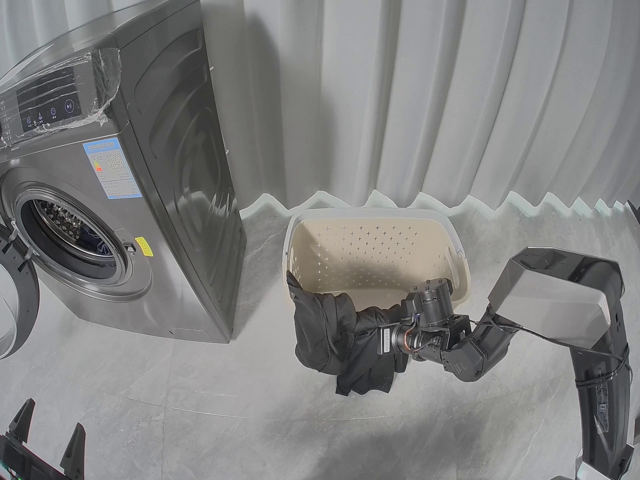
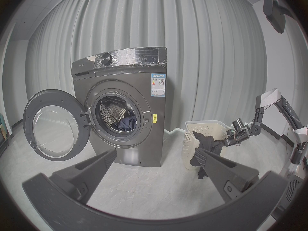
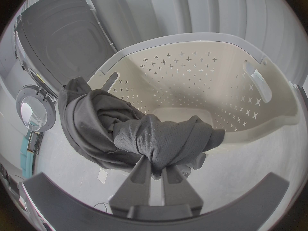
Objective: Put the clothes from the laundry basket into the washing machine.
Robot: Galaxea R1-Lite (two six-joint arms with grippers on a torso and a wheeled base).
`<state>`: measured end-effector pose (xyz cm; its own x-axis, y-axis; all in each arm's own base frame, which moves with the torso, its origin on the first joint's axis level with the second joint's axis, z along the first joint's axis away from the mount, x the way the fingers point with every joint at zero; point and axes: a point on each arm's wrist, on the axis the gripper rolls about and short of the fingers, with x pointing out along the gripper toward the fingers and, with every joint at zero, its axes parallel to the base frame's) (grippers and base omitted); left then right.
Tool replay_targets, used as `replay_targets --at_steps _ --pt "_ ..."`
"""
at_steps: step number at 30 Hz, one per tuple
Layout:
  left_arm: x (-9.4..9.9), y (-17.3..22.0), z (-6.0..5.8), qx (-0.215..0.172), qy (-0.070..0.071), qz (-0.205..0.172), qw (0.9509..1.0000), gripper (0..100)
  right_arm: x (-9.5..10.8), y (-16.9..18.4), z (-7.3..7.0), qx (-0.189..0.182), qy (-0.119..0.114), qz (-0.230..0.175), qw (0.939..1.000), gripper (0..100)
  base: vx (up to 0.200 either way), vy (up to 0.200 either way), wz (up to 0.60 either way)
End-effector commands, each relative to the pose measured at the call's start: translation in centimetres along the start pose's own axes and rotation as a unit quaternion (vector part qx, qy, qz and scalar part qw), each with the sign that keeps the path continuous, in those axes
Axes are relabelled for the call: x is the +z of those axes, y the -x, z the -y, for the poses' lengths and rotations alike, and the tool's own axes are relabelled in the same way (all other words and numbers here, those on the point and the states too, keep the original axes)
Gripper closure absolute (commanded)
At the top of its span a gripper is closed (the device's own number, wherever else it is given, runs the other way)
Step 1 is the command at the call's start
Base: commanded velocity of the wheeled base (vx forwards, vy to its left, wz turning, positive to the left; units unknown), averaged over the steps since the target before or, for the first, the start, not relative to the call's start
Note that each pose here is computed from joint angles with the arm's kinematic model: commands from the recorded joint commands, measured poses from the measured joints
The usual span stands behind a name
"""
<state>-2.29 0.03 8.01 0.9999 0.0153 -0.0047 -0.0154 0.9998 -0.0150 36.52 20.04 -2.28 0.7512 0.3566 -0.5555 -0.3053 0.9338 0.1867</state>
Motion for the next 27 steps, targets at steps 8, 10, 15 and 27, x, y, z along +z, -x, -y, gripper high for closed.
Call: replay_targets --at_steps 8,10,15,27 --pt "-0.5 0.0 0.0 -0.001 -0.002 0.000 1.0000 0 1.2 7.2 -0.7 0.025 0.007 0.063 0.9977 100 0.000 0.000 0.00" --pt "-0.5 0.0 0.0 -0.001 -0.003 0.000 1.0000 0 1.1 8.1 -0.9 0.032 0.007 0.075 0.9967 100 0.000 0.000 0.00" --pt "-0.5 0.0 0.0 0.000 -0.001 0.000 1.0000 0 1.1 9.9 -1.3 0.046 0.010 0.110 0.9928 100 0.000 0.000 0.00" --pt "-0.5 0.0 0.0 -0.001 -0.002 0.000 1.0000 0 2.5 13.6 -1.0 0.065 0.002 0.204 0.9769 100 0.000 0.000 0.00"
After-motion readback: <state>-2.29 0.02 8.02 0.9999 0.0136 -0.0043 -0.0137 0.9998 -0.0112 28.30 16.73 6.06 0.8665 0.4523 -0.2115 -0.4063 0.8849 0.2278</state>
